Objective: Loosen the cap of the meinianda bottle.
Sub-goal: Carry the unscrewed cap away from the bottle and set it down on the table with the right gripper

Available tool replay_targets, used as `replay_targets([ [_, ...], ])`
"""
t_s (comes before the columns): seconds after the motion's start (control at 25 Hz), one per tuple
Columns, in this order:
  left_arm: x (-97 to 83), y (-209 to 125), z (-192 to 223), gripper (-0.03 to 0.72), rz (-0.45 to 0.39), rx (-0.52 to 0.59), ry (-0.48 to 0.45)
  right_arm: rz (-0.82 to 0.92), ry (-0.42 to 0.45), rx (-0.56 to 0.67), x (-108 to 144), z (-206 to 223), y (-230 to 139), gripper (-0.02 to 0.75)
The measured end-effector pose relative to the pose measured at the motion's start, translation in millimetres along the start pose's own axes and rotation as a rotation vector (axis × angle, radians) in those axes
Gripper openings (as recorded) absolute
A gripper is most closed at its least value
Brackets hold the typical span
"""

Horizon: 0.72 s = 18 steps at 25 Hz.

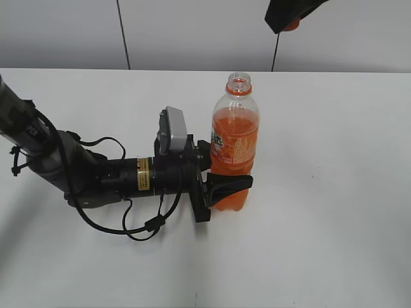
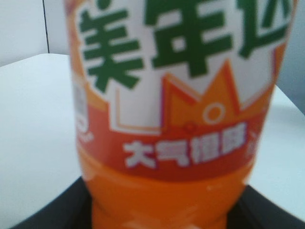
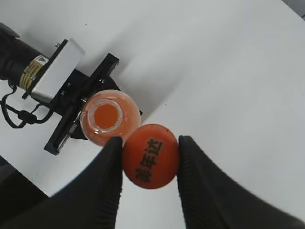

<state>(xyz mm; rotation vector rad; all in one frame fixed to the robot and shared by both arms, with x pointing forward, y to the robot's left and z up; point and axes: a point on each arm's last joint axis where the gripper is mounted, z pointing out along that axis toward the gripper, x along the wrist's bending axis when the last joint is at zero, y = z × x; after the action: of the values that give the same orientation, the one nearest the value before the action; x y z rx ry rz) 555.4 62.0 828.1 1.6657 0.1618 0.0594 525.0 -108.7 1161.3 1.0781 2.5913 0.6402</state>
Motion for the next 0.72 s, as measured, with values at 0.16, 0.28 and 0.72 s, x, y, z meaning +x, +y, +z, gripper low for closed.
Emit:
replay_targets([
  [0.16,0.0,0,0,0.384,0.000,0.000,0.000,0.142,-0.008,-0.004,-28,-1,-6,0.266],
  [0.28,0.0,0,0,0.384,0.000,0.000,0.000,0.260,-0.037,0.024,-63,2,-22,0.266],
  [0.72,0.0,0,0,0.384,0.000,-0.001,0.000,0.550,-0.072,0.159,-116,100,-124,0.266],
])
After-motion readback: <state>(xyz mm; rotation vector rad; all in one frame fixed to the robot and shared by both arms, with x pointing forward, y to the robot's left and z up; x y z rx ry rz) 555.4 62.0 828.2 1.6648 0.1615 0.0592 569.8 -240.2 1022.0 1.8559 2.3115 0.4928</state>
